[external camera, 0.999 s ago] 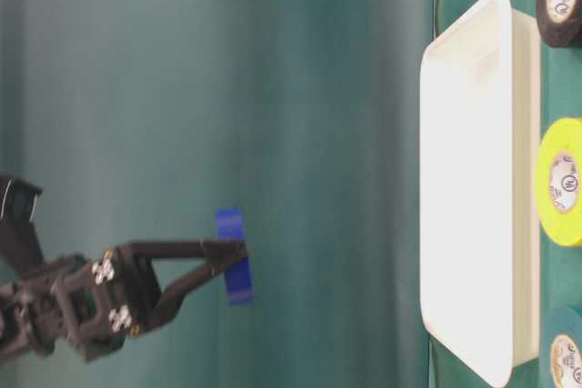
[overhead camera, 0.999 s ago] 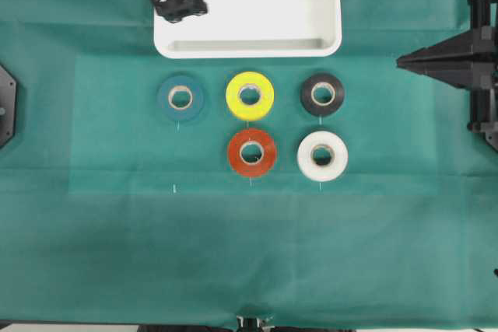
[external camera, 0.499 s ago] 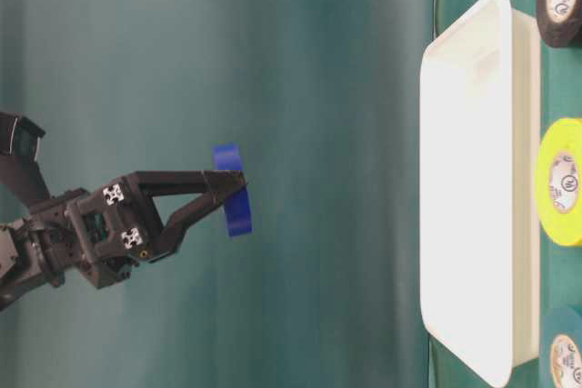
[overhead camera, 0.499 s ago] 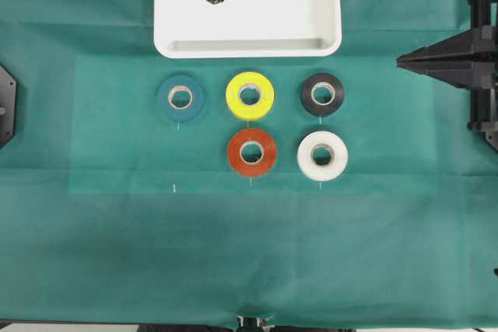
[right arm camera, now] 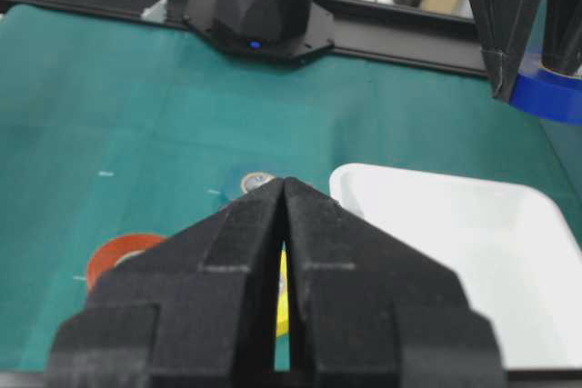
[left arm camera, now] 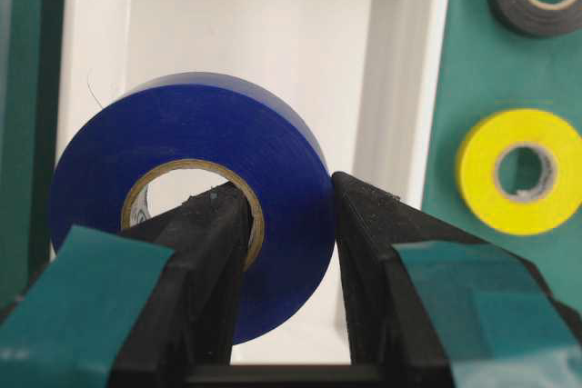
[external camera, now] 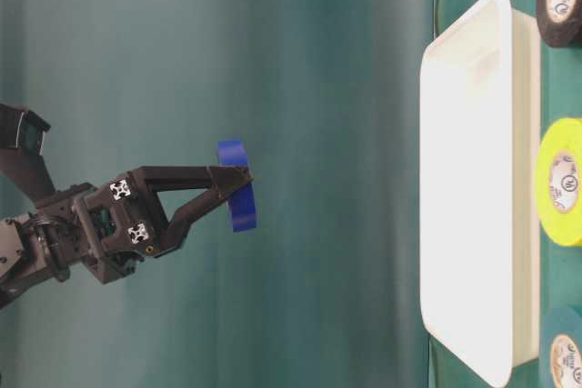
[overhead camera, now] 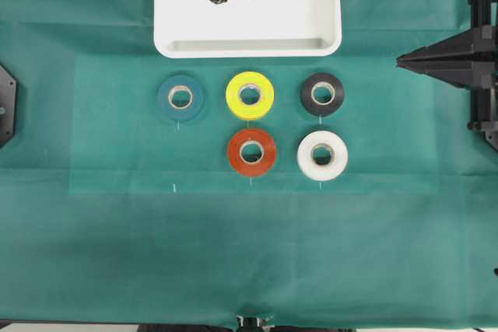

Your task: Place the tape from the fixed location into the white case.

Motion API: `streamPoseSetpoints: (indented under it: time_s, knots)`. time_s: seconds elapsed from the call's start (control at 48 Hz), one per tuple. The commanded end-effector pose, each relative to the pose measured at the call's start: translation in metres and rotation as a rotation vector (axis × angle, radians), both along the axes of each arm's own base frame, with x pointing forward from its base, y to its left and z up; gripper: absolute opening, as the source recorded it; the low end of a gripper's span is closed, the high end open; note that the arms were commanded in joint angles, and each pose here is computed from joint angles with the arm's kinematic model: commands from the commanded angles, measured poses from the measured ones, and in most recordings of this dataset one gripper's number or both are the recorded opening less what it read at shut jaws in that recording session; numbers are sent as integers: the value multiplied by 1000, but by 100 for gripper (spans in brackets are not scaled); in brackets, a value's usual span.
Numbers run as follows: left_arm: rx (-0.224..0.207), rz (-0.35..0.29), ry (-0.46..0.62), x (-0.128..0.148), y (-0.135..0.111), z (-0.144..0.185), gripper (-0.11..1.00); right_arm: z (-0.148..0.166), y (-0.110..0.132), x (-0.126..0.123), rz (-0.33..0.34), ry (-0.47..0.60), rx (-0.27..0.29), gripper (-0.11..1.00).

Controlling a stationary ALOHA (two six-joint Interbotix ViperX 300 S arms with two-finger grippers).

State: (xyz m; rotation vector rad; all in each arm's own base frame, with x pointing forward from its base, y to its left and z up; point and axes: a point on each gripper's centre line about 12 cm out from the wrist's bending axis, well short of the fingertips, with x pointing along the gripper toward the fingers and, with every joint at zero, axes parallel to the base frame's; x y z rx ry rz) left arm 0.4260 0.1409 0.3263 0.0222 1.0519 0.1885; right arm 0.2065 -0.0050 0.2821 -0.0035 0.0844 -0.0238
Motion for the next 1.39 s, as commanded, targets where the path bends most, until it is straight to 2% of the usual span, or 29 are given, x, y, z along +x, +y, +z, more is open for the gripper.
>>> streamPoseSetpoints:
  time_s: [0.0, 0.645, 0.853, 1.061, 1.374]
  knots:
    - [18, -6, -44, -1, -2, 18, 24, 12, 0, 2, -1, -31, -5, 1]
    - [14, -10, -28, -1, -4, 7, 24, 12, 0, 2, -1, -30, -8, 1]
    - [7, -13, -6, 3, -2, -29, 24, 12, 0, 2, 0, -30, -10, 1]
    - [-2, -5, 24, 8, 4, -82, 24, 11, 0, 2, 0, -29, -10, 0]
    - [-5, 20, 28, 8, 16, -129, 24, 10, 0, 3, 0, -26, -11, 1]
